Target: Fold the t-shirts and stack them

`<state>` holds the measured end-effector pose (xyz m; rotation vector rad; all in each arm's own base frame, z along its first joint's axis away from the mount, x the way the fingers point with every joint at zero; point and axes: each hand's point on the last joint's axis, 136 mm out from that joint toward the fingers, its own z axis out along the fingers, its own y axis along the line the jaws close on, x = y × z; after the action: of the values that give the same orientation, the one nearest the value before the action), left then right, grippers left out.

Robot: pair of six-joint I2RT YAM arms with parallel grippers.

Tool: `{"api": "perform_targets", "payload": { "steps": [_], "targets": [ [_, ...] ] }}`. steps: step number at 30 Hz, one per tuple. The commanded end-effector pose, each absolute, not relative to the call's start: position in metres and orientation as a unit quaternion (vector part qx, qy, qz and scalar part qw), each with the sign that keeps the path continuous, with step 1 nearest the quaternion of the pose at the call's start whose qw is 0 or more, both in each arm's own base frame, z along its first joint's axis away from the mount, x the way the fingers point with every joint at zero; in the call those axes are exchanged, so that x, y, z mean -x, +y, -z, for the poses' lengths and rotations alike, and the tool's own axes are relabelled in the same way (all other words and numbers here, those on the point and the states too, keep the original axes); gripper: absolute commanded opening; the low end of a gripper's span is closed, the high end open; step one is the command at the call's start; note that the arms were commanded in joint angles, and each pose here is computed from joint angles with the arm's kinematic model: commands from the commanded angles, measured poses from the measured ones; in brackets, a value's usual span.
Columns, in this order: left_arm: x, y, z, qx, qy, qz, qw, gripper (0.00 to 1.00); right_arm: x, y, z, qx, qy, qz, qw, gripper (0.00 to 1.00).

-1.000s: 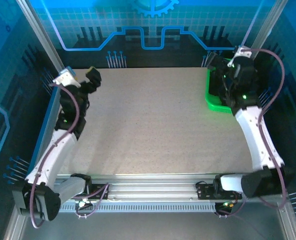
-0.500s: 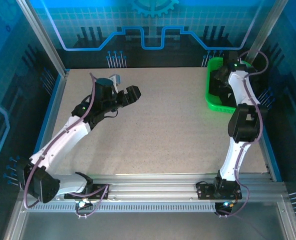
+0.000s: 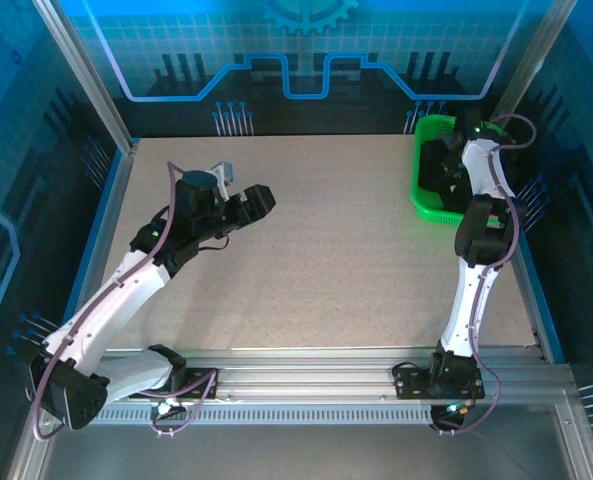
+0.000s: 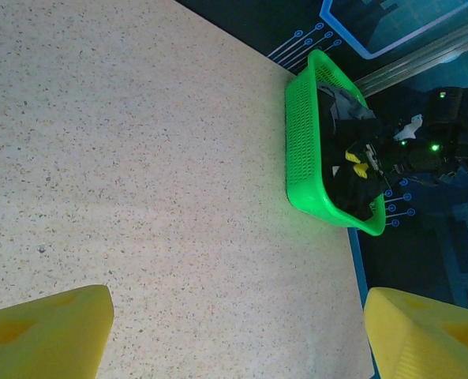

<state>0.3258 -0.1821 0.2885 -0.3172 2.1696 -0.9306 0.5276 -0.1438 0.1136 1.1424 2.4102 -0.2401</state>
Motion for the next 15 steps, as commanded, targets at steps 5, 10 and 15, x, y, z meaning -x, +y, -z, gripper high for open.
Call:
{"api": "perform_targets", "payload": {
  "steps": [5, 10, 15],
  "targets": [
    [-0.32, -0.182, -0.308, 0.118, 0.832, 0.381, 0.386, 0.83, -0.523, -0.125, -0.188, -0.41, 0.845, 0.062, 0.336, 0.0],
    [-0.322, -0.183, -0.304, 0.123, 0.831, 0.383, 0.384, 0.83, -0.505, -0.091, -0.252, -0.399, 0.809, 0.018, 0.431, 0.0],
    [-0.326, -0.186, -0.298, 0.127, 0.831, 0.387, 0.378, 0.82, -0.497, -0.059, -0.321, -0.371, 0.771, -0.027, 0.517, 0.0]
  ]
}}
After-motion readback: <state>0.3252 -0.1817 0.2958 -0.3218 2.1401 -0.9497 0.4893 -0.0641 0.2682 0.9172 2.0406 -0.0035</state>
